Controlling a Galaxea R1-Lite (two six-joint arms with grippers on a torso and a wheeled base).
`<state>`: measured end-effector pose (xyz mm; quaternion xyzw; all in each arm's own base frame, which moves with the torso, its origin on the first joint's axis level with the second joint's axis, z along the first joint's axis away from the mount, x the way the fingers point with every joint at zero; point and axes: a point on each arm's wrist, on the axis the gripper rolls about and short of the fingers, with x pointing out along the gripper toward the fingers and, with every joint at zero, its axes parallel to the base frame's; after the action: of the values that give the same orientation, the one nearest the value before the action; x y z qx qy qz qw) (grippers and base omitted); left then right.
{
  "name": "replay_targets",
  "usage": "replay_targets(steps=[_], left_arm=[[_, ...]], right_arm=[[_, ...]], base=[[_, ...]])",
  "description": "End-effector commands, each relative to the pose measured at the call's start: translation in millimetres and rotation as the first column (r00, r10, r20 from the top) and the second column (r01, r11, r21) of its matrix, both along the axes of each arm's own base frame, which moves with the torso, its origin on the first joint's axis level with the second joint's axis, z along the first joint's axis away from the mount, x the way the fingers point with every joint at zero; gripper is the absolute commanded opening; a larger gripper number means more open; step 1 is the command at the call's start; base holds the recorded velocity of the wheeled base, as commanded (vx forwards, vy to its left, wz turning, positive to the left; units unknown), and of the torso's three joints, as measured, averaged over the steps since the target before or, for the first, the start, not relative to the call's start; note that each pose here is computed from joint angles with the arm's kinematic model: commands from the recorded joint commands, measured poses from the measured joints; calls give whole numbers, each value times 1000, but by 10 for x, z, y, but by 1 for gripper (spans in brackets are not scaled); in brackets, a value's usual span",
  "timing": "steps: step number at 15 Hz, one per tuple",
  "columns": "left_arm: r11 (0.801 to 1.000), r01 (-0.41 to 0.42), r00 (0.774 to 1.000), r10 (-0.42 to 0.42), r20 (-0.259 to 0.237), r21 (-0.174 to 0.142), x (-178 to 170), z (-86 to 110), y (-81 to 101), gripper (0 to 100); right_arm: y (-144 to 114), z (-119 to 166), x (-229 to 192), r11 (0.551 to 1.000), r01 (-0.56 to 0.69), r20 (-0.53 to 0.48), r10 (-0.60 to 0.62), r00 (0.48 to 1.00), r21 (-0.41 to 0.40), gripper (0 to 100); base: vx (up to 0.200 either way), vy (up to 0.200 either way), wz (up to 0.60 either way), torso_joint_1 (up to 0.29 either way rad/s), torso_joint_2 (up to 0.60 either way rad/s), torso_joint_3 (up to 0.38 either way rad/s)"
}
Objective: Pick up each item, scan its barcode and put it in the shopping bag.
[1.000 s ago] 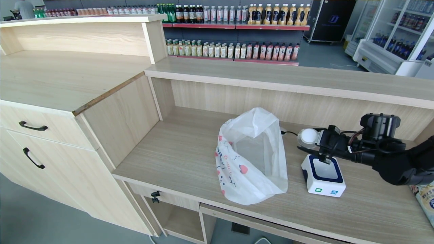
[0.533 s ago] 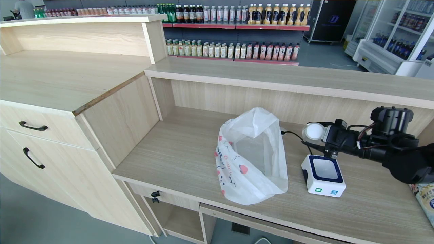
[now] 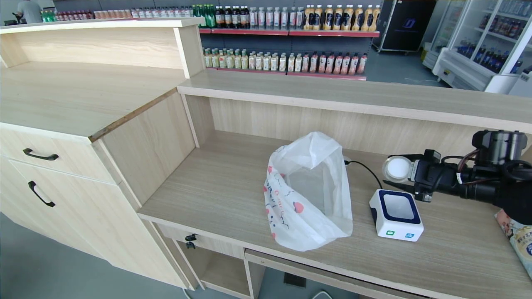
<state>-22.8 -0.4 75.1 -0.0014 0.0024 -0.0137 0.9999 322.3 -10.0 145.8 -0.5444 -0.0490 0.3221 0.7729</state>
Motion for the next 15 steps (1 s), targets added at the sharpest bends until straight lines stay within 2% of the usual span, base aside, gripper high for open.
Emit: replay_targets(steps=[1, 15], left_arm=[[1000, 0, 1000, 0, -1, 0, 1, 0, 0, 100], [1000, 0, 1000, 0, -1, 0, 1, 0, 0, 100]], right_arm=[[-13, 45, -29, 1000, 4, 12, -4, 1000, -2, 0], [-35, 19, -93, 1000, 27, -3, -27, 1000, -7, 0]], base=[[0, 0, 0, 0, 0, 0], [0, 0, 0, 0, 0, 0]])
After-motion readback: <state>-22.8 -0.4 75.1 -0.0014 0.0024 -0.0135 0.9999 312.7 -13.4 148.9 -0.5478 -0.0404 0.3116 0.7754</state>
